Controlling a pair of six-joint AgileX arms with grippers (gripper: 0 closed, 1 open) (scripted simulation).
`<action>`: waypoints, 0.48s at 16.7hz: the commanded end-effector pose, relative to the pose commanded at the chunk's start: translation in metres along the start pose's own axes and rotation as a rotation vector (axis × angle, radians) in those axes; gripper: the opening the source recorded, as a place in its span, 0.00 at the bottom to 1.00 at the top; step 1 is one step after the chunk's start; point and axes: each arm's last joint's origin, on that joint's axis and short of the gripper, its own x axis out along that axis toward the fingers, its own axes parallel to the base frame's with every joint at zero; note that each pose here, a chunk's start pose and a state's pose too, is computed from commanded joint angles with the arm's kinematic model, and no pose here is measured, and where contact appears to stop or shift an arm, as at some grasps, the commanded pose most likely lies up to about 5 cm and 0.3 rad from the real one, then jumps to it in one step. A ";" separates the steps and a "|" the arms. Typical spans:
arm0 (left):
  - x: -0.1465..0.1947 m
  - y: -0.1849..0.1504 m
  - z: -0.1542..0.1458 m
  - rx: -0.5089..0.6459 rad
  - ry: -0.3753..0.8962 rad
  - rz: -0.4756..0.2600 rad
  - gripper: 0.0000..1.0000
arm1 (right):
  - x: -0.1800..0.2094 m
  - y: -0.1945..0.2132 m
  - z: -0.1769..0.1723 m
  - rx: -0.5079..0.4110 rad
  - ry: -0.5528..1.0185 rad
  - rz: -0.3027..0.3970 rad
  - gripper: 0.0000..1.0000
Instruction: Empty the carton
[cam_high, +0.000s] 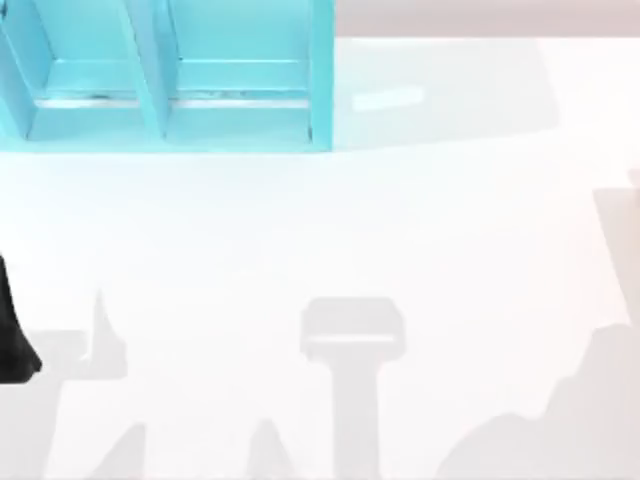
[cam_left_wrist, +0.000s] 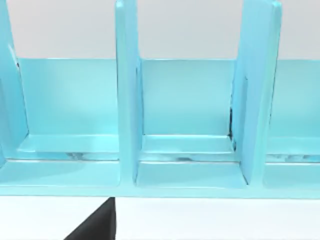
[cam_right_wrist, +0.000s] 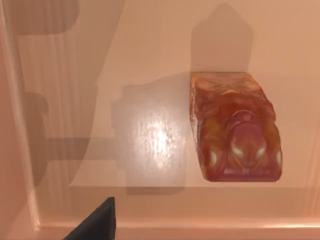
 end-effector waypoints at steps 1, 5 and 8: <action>0.000 0.000 0.000 0.000 0.000 0.000 1.00 | 0.000 0.000 0.000 0.000 0.000 0.000 1.00; 0.000 0.000 0.000 0.000 0.000 0.000 1.00 | 0.008 0.001 0.000 -0.002 0.000 0.000 1.00; 0.000 0.000 0.000 0.000 0.000 0.000 1.00 | 0.031 0.001 -0.001 0.001 0.002 0.001 1.00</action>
